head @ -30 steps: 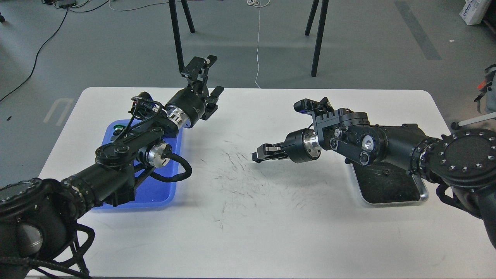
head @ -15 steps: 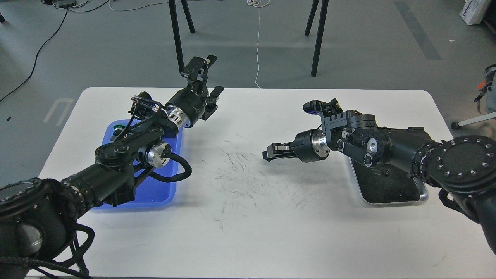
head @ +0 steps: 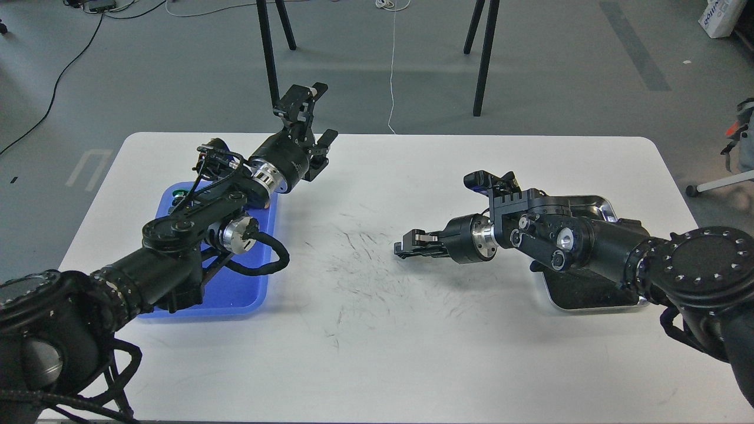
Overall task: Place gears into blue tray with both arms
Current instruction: 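Carry the gear toward the table center and release it there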
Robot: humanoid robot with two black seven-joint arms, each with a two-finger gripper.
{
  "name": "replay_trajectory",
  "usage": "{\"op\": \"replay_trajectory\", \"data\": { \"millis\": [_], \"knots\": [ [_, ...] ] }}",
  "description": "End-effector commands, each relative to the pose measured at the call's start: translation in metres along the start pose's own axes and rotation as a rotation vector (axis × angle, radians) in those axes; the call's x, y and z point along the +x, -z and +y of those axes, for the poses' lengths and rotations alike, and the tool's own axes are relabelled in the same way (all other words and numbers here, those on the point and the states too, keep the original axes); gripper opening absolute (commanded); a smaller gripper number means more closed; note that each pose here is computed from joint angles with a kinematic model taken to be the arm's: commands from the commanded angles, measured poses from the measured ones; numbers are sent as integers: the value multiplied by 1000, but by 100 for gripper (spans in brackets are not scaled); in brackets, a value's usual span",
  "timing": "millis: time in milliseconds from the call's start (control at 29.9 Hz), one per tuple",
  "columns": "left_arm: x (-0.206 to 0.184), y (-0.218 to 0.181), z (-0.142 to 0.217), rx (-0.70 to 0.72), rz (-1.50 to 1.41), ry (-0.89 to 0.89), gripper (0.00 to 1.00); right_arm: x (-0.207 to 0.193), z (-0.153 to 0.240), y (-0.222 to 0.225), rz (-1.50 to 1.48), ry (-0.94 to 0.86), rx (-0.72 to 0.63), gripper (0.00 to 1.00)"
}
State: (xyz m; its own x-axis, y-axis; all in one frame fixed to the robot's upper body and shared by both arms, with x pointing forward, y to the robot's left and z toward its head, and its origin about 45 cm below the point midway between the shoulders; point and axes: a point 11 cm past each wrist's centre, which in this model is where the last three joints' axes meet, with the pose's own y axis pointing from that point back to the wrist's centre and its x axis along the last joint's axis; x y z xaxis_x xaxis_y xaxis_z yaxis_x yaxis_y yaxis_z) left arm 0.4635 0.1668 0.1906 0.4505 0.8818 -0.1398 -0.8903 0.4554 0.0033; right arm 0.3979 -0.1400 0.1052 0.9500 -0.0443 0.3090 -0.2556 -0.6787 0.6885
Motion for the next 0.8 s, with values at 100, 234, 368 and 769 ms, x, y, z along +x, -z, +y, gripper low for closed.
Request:
{"op": "replay_trajectory", "data": {
  "millis": [100,234,368,769],
  "knots": [
    [0,0,0,0,0,-1,100,2,2,-4,-1,-10,-12,22],
    [0,-1,0,-1,0,0,100,6,3,-3,3,-17,-12,30],
    [-1,0,0,-1,1,1,100,9,4,0,6,-23,-9,49],
    [0,-1,0,-1,0,1,100,45,15,41,89,-60,32,72]
  ]
}}
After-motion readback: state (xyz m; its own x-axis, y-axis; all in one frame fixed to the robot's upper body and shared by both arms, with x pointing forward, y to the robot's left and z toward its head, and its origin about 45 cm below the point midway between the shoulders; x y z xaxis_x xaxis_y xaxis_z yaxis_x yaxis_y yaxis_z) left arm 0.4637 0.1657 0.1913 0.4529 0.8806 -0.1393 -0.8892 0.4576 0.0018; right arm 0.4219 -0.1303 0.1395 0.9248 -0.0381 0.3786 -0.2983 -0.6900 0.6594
